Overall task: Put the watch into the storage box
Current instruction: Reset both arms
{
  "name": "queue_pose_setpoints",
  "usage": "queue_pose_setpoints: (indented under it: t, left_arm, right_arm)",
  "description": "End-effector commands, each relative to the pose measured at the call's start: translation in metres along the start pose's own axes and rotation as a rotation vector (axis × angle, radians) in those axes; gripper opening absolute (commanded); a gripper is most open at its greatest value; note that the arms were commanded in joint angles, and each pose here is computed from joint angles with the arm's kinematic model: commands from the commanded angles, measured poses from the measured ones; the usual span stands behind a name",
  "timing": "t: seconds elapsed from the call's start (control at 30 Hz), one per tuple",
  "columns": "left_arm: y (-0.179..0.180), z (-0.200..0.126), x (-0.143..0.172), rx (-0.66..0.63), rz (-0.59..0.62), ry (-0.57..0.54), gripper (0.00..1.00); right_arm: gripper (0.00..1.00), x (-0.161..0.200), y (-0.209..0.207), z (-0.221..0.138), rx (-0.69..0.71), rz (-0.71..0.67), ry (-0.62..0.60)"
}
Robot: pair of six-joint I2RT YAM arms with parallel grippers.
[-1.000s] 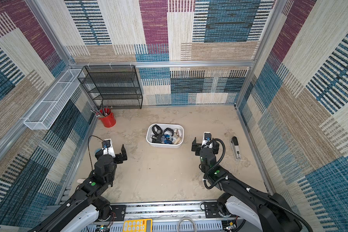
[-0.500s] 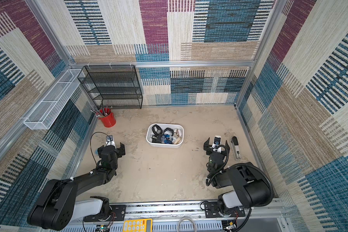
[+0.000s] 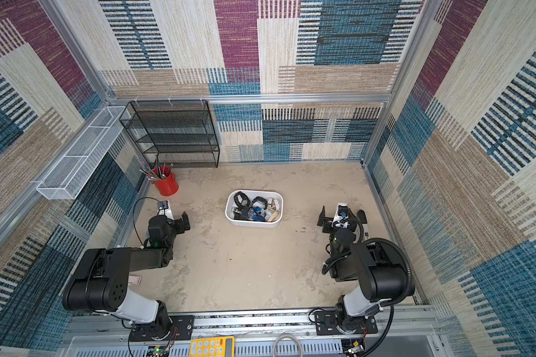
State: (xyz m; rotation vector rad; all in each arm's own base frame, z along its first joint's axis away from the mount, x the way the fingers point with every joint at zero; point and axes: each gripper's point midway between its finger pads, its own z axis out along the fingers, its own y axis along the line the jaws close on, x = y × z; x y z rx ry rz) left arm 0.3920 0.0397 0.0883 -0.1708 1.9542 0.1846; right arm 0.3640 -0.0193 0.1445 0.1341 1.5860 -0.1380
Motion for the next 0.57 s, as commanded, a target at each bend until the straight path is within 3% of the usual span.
queue_pose_setpoints:
  t: [0.0, 0.53]
  left_arm:
    - [-0.0058, 0.0007, -0.0090, 0.033, -0.018, -0.031, 0.99]
    - [-0.0061, 0.0006, -0.0083, 0.031, -0.016, -0.033, 0.99]
  right_arm:
    - [1.00, -0.0039, 0.0041, 0.0011, -0.025, 0.028, -0.007]
    - [1.00, -0.0042, 0.0065, 0.0024, -0.040, 0.024, -0.008]
